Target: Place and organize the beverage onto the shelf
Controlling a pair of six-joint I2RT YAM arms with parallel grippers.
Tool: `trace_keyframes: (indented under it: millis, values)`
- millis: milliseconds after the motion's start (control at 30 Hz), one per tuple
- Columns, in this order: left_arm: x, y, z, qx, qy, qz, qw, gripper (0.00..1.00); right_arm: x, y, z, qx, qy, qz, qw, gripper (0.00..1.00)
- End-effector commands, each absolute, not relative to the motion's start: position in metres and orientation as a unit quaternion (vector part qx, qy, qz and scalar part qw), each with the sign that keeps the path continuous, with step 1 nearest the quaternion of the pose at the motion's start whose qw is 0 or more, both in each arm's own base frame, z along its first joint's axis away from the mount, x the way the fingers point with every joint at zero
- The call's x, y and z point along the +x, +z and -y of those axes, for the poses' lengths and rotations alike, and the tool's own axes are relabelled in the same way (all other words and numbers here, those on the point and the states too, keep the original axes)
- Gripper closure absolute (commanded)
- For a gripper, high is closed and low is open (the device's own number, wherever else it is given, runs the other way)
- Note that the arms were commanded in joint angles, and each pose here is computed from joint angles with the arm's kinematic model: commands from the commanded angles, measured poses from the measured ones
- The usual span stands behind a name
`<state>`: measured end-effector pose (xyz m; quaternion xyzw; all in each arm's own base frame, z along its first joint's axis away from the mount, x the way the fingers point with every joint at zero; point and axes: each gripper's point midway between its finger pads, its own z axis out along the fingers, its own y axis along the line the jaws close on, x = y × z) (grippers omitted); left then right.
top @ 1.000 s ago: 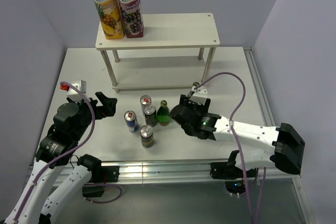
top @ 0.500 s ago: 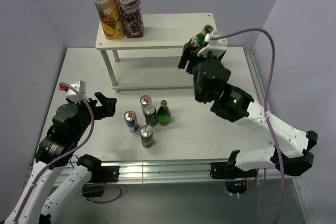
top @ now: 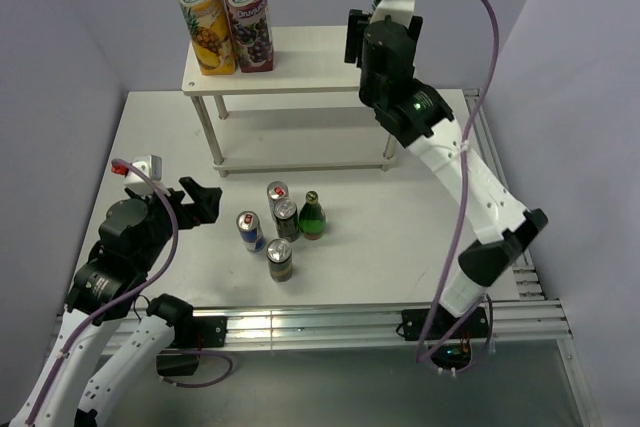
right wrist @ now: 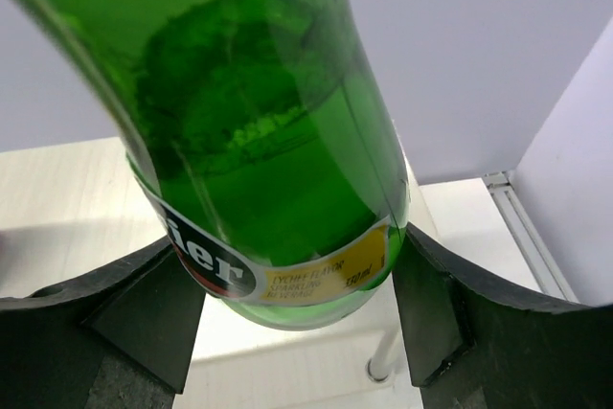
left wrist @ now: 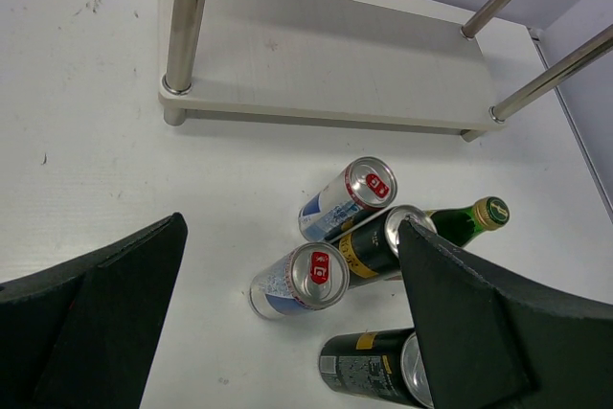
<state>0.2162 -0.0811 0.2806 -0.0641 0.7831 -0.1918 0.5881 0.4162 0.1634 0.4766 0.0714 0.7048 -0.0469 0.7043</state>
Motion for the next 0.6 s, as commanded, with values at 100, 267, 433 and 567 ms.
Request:
trace_keyframes:
  millis: [100,267,433,567]
  values:
    - [0.22,0.286,0.079,-0.07,-0.19,-0.774,0.6,0.01,0.434,0.545,-0.156,0.094,0.001,-0.655,0.75,1.0]
    - [0.22,0.286,0.077,-0.075,-0.188,-0.772,0.602,0.01,0.458,0.528,-0.161,0.1,0.009,-0.669,0.736,1.0]
    - [0.22,0.285,0.077,-0.077,-0.186,-0.774,0.601,0.01,0.466,0.502,-0.156,0.108,0.009,-0.692,0.714,1.0]
    - [0.22,0.285,0.077,-0.075,-0.187,-0.774,0.6,0.01,0.474,0.467,-0.152,0.115,0.014,-0.716,0.689,1.0]
